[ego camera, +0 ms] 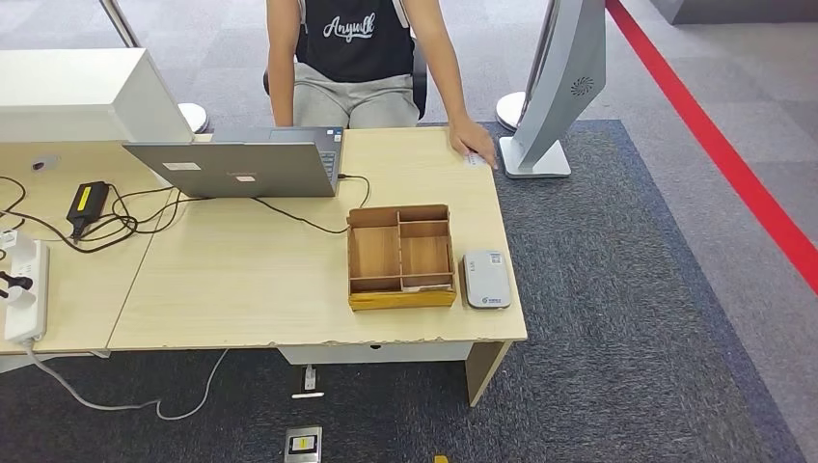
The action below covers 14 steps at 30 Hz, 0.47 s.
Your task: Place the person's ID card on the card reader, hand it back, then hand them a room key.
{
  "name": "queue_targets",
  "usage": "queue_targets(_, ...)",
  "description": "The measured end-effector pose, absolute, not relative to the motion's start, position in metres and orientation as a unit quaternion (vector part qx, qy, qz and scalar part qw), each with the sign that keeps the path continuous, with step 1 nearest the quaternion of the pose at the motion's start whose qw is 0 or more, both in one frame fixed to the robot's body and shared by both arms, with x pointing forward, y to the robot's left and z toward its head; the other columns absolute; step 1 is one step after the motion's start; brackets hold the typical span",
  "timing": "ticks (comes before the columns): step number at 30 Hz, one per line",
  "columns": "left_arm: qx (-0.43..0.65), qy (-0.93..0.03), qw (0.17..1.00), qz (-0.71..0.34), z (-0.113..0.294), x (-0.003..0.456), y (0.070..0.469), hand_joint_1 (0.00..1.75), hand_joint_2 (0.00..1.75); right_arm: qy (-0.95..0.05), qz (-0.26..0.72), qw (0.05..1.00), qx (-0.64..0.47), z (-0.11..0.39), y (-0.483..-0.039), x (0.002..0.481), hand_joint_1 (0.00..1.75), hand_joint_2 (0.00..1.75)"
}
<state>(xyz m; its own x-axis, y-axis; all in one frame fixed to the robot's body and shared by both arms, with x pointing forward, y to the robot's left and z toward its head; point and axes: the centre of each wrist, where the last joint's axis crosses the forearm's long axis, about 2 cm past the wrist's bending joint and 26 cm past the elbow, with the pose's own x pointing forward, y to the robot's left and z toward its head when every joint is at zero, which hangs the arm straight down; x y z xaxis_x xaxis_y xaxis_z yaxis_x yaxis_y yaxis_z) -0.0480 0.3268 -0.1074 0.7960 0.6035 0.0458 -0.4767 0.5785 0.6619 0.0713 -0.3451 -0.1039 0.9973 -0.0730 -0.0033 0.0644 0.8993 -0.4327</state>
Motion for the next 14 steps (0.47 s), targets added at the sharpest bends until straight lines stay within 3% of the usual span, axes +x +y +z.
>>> queue_targets(5,0.351,0.041,0.882,0.311,-0.108,-0.04,0.317,0.0,0.0,0.004,-0.012,0.974,-0.224,-0.104,-0.345,0.072,0.0,0.0)
queue_targets(10,0.341,-0.066,0.883,0.317,-0.109,0.015,0.301,0.0,0.0,0.011,0.005,0.975,-0.22,-0.104,-0.344,0.072,0.0,0.0)
queue_targets(14,0.328,-0.097,0.873,0.347,-0.107,0.044,0.307,0.0,0.0,0.012,0.008,0.976,-0.219,-0.104,-0.345,0.072,0.0,0.0)
